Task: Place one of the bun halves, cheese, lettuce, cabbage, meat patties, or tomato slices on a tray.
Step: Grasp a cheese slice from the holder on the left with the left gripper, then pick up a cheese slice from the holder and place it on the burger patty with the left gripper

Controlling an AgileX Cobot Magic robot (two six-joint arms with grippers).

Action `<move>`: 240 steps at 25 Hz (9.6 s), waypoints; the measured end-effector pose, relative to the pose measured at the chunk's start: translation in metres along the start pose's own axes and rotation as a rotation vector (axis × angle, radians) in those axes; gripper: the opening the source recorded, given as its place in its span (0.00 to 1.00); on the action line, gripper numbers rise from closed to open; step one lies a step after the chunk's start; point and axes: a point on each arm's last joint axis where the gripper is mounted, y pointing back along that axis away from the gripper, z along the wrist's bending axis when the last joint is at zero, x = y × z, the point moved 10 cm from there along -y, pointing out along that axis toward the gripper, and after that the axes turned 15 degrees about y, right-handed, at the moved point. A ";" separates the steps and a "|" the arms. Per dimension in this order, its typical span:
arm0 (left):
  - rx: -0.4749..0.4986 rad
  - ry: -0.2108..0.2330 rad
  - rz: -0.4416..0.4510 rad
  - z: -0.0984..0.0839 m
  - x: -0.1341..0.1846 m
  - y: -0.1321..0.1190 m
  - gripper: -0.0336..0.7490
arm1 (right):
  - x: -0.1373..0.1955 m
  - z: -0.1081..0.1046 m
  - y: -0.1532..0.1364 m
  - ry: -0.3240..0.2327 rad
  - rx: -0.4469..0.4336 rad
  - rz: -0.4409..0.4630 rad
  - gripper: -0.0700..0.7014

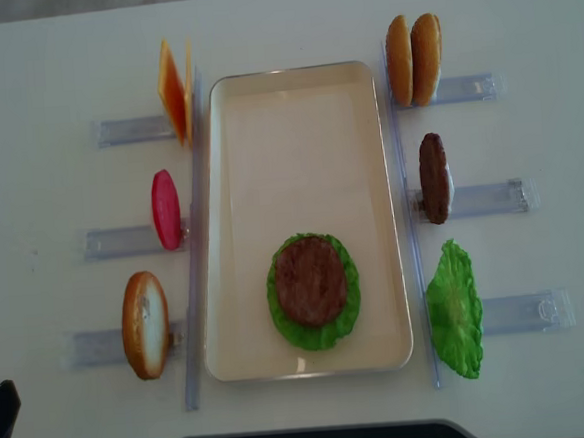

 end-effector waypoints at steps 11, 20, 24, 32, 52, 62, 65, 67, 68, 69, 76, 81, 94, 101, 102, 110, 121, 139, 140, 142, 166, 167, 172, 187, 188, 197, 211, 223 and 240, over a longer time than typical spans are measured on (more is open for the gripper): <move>0.008 0.004 0.010 -0.002 0.000 0.005 0.54 | 0.000 0.000 0.000 0.000 0.000 0.000 0.57; 0.009 0.086 0.024 -0.007 -0.008 0.030 0.54 | 0.000 0.000 0.000 0.000 0.000 0.000 0.57; -0.019 0.131 0.074 -0.007 -0.022 0.029 0.54 | 0.000 0.001 0.000 0.010 -0.015 -0.005 0.57; -0.095 0.166 0.340 -0.005 -0.026 -0.010 0.54 | -0.001 0.002 0.000 0.013 -0.021 -0.007 0.55; -0.200 0.188 0.679 -0.007 -0.083 -0.136 0.57 | -0.001 0.002 0.000 0.013 -0.021 -0.007 0.51; -0.202 0.186 0.692 -0.016 -0.157 -0.235 0.57 | -0.001 0.002 0.000 0.013 -0.021 -0.007 0.50; -0.198 0.185 0.682 -0.018 -0.174 -0.262 0.57 | -0.001 0.002 0.000 0.013 -0.021 -0.007 0.50; -0.193 0.184 0.667 -0.019 -0.185 -0.282 0.57 | -0.001 0.002 0.000 0.013 -0.021 -0.007 0.50; -0.191 0.184 0.660 -0.019 -0.189 -0.291 0.57 | -0.001 0.002 0.000 0.013 -0.021 -0.007 0.50; -0.190 0.183 0.654 -0.019 -0.192 -0.300 0.57 | -0.001 0.002 0.000 0.013 -0.021 -0.007 0.50; -0.193 0.188 0.659 -0.017 -0.194 -0.331 0.57 | -0.001 0.002 0.000 0.013 -0.021 -0.007 0.50; -0.195 0.198 0.680 -0.016 -0.187 -0.337 0.57 | -0.001 0.002 0.000 0.013 -0.021 -0.007 0.50; -0.125 0.108 0.735 -0.106 -0.154 -0.340 0.57 | -0.001 0.002 0.000 0.013 -0.021 -0.007 0.50; -0.099 0.042 0.797 -0.152 -0.117 -0.346 0.57 | -0.001 0.002 0.000 0.013 -0.021 -0.007 0.50; -0.099 0.043 0.799 -0.153 -0.116 -0.346 0.57 | -0.001 0.002 0.000 0.013 -0.021 -0.007 0.50; -0.126 0.045 0.793 -0.148 -0.116 -0.349 0.57 | -0.001 0.002 0.000 0.013 -0.021 -0.007 0.50; -0.136 0.037 0.778 -0.146 -0.118 -0.351 0.57 | -0.001 0.002 0.000 0.013 -0.021 -0.007 0.50; -0.167 0.035 0.833 -0.140 -0.087 -0.377 0.57 | -0.001 0.002 0.000 0.013 -0.021 -0.007 0.50; -0.168 0.035 0.836 -0.140 -0.085 -0.378 0.57 | -0.001 0.002 0.000 0.013 -0.021 -0.007 0.50; -0.172 0.030 0.833 -0.138 -0.086 -0.379 0.57 | -0.001 0.002 0.000 0.013 -0.021 -0.007 0.50; -0.209 -0.001 0.846 -0.130 -0.079 -0.383 0.27 | -0.001 0.002 0.000 0.013 -0.021 -0.007 0.50; -0.210 -0.001 0.846 -0.129 -0.079 -0.383 0.22 | -0.001 0.002 0.000 0.013 -0.021 -0.007 0.50; -0.211 -0.002 0.846 -0.129 -0.079 -0.383 0.09 | -0.001 0.002 0.000 0.013 -0.021 -0.007 0.50; -0.121 0.028 0.686 -0.153 -0.146 -0.362 0.09 | -0.001 0.003 0.000 0.011 -0.027 -0.009 0.50; -0.111 0.031 0.665 -0.155 -0.155 -0.357 0.09 | -0.001 0.002 0.000 0.013 -0.021 -0.007 0.50; -0.076 0.034 0.600 -0.160 -0.186 -0.328 0.09 | -0.001 0.004 0.000 0.008 -0.033 -0.010 0.50; -0.036 0.056 0.661 -0.162 -0.172 -0.298 0.09 | -0.001 0.004 0.000 0.008 -0.033 -0.010 0.50; -0.039 0.053 0.668 -0.124 -0.147 -0.183 0.09 | -0.001 0.004 0.000 0.007 -0.034 -0.010 0.50; -0.043 0.133 0.651 -0.077 -0.080 -0.085 0.09 | -0.001 0.004 0.000 0.009 -0.030 -0.009 0.50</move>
